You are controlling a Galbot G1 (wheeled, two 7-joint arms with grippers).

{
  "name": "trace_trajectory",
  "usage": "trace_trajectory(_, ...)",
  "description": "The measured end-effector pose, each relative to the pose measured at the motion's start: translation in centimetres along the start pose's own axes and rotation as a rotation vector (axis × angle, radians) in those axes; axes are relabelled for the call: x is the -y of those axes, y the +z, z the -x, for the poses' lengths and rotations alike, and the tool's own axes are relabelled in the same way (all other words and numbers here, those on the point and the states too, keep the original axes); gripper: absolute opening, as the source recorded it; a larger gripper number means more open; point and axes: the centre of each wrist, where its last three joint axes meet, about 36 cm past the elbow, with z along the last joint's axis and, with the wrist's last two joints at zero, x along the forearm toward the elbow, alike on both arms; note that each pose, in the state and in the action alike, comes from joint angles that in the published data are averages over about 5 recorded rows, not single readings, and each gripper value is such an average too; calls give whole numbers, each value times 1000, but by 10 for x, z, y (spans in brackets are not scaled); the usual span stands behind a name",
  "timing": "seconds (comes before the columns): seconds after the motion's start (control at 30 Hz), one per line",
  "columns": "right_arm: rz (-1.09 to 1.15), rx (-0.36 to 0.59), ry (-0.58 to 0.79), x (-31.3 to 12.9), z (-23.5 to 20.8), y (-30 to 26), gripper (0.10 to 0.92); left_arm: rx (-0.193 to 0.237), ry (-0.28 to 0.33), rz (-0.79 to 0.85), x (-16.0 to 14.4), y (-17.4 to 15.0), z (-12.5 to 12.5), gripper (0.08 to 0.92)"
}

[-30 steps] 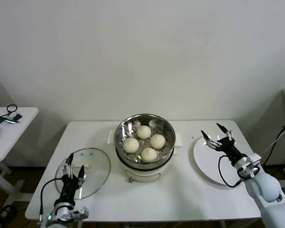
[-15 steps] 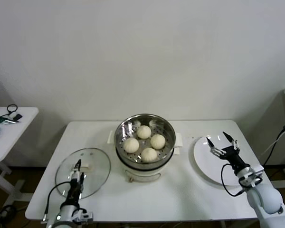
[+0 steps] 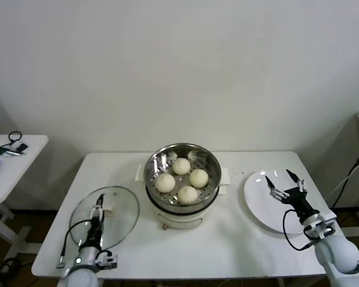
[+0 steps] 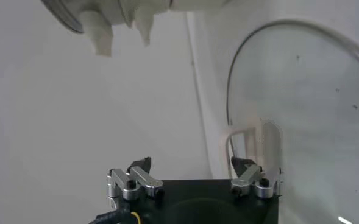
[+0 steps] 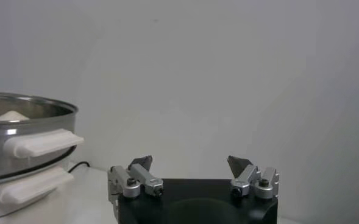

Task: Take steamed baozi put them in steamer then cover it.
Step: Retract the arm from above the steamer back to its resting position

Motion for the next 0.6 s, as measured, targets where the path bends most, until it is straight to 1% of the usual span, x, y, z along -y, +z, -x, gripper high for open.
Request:
trace_trajectory(0.4, -15, -16, -7, -3, -2, 10, 823, -3, -16, 3, 9, -1, 26, 817)
trace_trajectory(0.5, -19, -17, -7, -3, -3, 11, 823, -1, -15, 2, 11, 0, 30, 767)
trace_trajectory(0.6, -23, -19, -7, -3, -4, 12, 823, 0, -12, 2, 14, 2, 33, 680)
